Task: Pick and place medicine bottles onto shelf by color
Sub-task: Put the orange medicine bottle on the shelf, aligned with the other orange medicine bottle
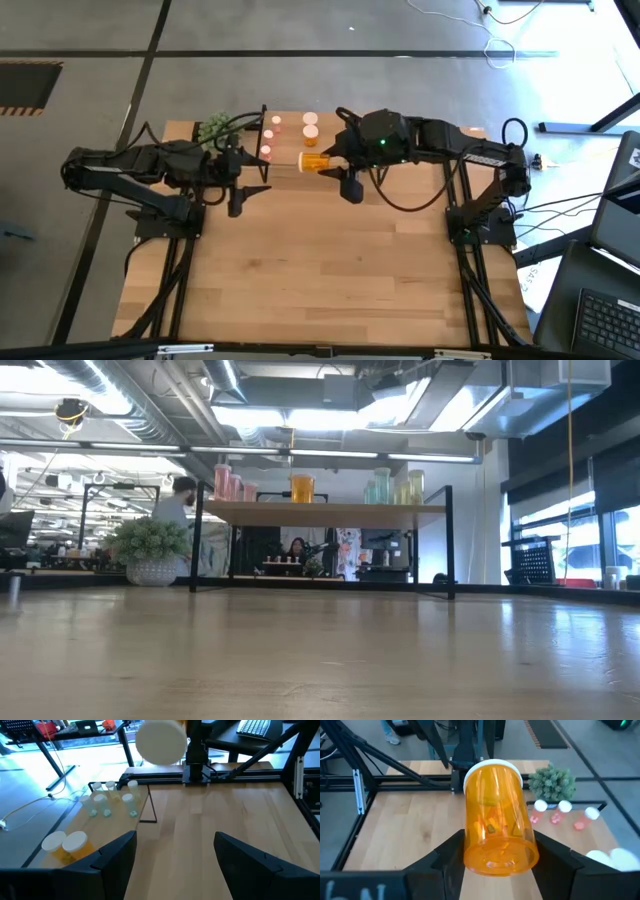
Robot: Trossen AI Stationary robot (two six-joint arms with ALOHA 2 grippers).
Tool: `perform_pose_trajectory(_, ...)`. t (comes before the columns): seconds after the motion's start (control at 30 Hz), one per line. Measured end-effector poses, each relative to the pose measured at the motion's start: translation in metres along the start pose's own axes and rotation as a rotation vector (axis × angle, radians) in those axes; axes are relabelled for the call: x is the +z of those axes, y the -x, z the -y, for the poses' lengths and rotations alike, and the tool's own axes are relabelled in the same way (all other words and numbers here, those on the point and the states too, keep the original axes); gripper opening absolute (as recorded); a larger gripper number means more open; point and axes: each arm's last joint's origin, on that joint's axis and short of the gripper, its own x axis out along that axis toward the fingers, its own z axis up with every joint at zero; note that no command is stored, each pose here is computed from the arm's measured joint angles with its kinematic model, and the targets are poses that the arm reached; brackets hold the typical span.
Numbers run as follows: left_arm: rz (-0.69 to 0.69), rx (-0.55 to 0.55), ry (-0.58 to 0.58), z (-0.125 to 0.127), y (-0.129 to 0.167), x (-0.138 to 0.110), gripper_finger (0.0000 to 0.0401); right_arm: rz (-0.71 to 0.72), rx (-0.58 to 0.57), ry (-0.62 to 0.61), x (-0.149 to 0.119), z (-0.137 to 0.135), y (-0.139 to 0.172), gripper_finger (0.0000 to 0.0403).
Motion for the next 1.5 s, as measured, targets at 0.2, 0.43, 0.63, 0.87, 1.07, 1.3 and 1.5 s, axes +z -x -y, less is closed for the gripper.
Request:
perform_pose_trajectory(0.2, -0.001, 0.000, 0.003, 0.000, 0.000, 0.000, 0.0261, 0.018, -0.002, 0.039, 0.004, -0.006, 0.019, 0.0193)
perform_pose_trajectory(0.43, 0.000, 0.000, 0.002, 0.000, 0.000, 0.000, 0.0261, 0.044, -0.171, 0.041, 0.002, -0.009, 0.075, 0.0193)
perform_pose_trajectory(0.63, 0.000, 0.000, 0.002, 0.000, 0.000, 0.000, 0.0261, 0.104, -0.173, 0.038, 0.001, -0.020, 0.109, 0.0193)
perform_pose_trajectory(0.87, 0.000, -0.001, 0.003, 0.000, 0.000, 0.000, 0.0261, 0.053, -0.294, 0.003, -0.015, -0.031, 0.142, 0.0193)
perform_pose_trajectory(1.07, 0.000, 0.000, 0.002, 0.000, 0.000, 0.000, 0.0261, 0.039, -0.414, -0.049, -0.033, -0.038, 0.168, 0.0193)
perform_pose_trajectory(1.3, 0.000, 0.000, 0.001, 0.000, 0.000, 0.000, 0.0261, 0.060, -0.490, -0.143, -0.073, -0.037, 0.168, 0.0193)
perform_pose_trajectory(1.5, -0.008, 0.074, 0.000, -0.001, -0.002, 0.000, 0.0261, 0.197, -0.459, -0.221, -0.099, -0.042, 0.143, 0.0193)
